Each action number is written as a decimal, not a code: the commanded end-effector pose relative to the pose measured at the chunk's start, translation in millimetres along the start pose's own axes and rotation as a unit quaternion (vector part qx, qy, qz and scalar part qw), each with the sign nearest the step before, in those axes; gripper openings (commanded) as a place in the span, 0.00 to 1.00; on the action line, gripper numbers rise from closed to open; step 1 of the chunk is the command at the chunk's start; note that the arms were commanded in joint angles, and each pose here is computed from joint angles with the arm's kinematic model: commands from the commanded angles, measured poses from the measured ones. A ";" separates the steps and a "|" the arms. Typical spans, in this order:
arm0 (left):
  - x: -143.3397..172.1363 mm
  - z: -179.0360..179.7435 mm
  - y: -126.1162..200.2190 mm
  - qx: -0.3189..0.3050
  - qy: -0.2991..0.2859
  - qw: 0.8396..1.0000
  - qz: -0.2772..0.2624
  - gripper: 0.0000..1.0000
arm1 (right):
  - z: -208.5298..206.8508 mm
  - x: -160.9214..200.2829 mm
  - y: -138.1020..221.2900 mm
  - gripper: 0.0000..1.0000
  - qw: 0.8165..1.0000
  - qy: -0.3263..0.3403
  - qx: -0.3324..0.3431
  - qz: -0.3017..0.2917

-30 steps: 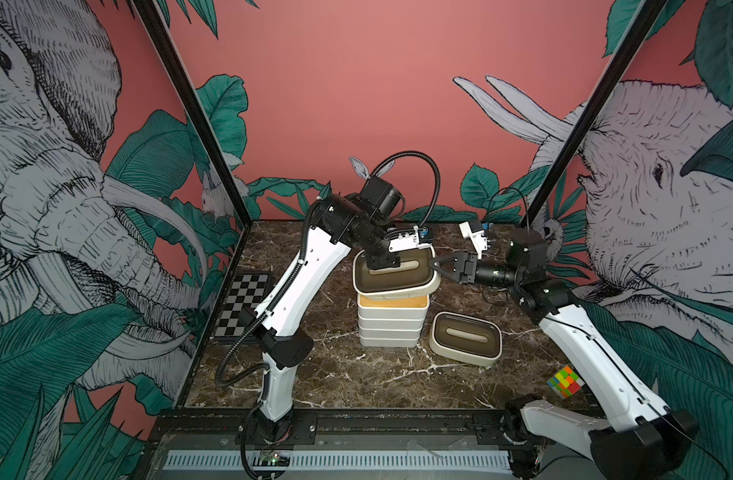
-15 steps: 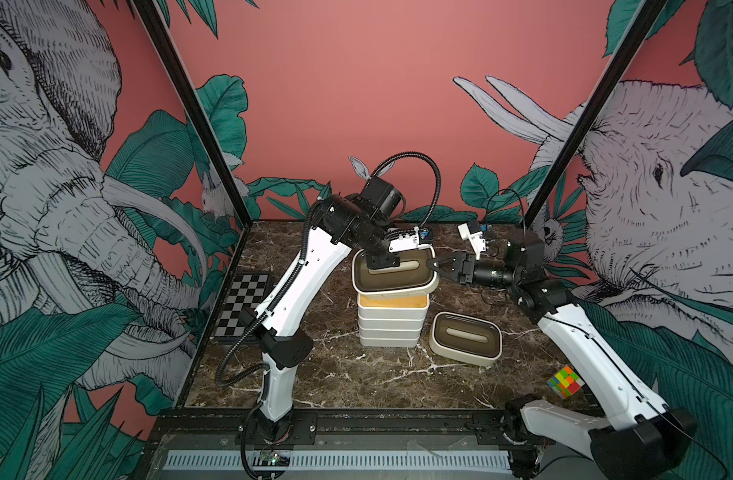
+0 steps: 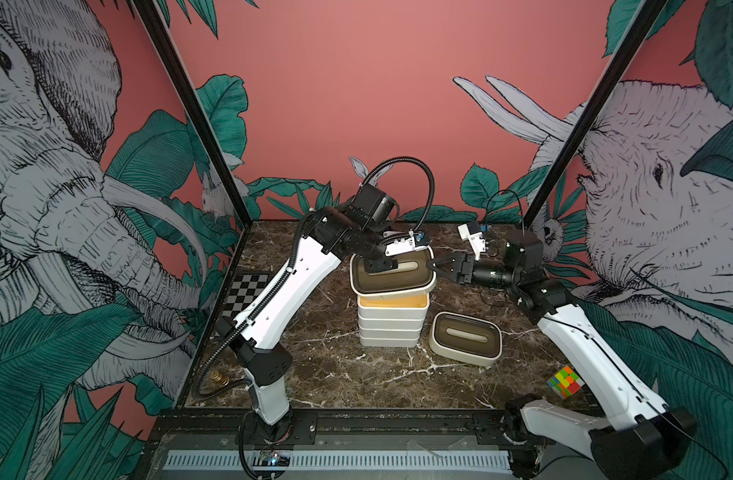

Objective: Stack the tissue boxes
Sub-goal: Place the tissue box at the tissue box.

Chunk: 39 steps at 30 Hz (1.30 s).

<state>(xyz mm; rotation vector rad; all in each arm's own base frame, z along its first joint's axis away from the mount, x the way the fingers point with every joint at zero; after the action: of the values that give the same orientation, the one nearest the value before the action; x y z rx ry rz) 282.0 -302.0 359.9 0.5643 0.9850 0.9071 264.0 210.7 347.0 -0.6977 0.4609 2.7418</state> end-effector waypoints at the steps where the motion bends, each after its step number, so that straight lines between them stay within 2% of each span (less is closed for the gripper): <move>1: -15.4 3.6 15.3 -0.024 -0.018 0.999 -0.043 0.59 | 26.9 -3.4 5.8 0.50 0.998 0.054 -0.044 -0.007; 2: -16.0 4.2 16.0 -0.026 -0.017 0.998 -0.045 0.94 | 26.8 -3.4 6.6 0.50 0.998 0.054 -0.042 -0.008; 3: -16.9 4.9 17.0 -0.029 -0.016 0.998 -0.049 1.00 | 26.7 -3.8 7.2 0.50 0.998 0.054 -0.040 -0.008; 13: -13.9 5.3 27.1 -0.051 -0.020 0.997 -0.051 1.00 | 23.0 -1.3 7.1 0.50 0.998 0.044 -0.036 0.001; 19: -16.5 21.2 59.0 -0.122 -0.015 0.990 -0.065 1.00 | 22.2 -2.9 10.2 0.51 0.998 0.054 -0.021 -0.003; 21: -13.1 36.6 71.3 -0.179 0.011 0.982 -0.058 1.00 | 21.4 -4.2 9.9 0.51 0.998 0.055 -0.019 -0.001; 23: 2.1 55.1 89.1 -0.255 0.093 0.962 -0.041 1.00 | 22.9 -6.6 10.9 0.54 0.998 0.063 -0.015 -0.002; 25: 34.3 68.3 114.5 -0.351 0.210 0.913 -0.011 1.00 | 23.4 -9.3 14.8 0.57 0.997 0.078 0.003 -0.007; 27: 54.9 51.1 127.0 -0.332 0.278 0.901 -0.025 1.00 | 21.5 -9.8 17.3 0.61 0.996 0.089 0.022 -0.004; 30: 82.2 21.9 140.9 -0.330 0.371 0.867 -0.048 1.00 | 17.8 -10.6 18.0 0.69 0.995 0.092 0.038 -0.003; 32: 93.5 4.1 149.6 -0.328 0.432 0.836 -0.085 0.98 | 14.5 -10.4 19.3 0.72 0.994 0.094 0.052 -0.004; 34: 101.4 -10.4 150.3 -0.284 0.512 0.801 -0.121 0.95 | 12.1 -10.5 20.4 0.74 0.994 0.094 0.064 -0.003; 35: 104.3 -16.5 145.4 -0.255 0.554 0.782 -0.126 0.90 | 10.9 -10.1 20.4 0.74 0.993 0.093 0.067 -0.001; 37: 97.0 -26.8 128.2 -0.191 0.595 0.770 -0.129 0.75 | 10.1 -8.7 20.1 0.74 0.994 0.090 0.067 0.003; 39: 87.6 -29.8 113.0 -0.142 0.628 0.753 -0.134 0.50 | 9.0 -6.9 20.4 0.73 0.994 0.089 0.069 0.004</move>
<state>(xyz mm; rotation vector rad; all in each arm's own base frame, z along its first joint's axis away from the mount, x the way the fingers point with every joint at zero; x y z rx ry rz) 232.7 -134.7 423.5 -0.6396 1.6510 1.1871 259.4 196.8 361.5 -0.8754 0.6583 2.6594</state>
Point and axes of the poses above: each gripper's point midway between its finger pads, its own y axis back along the fingers, its own z axis along the line the jaws close on, x = y × z, the point moved 2 cm from there along y, back along the fingers, and after that the axes turned 4 degrees about -y, right-handed, at the moved point
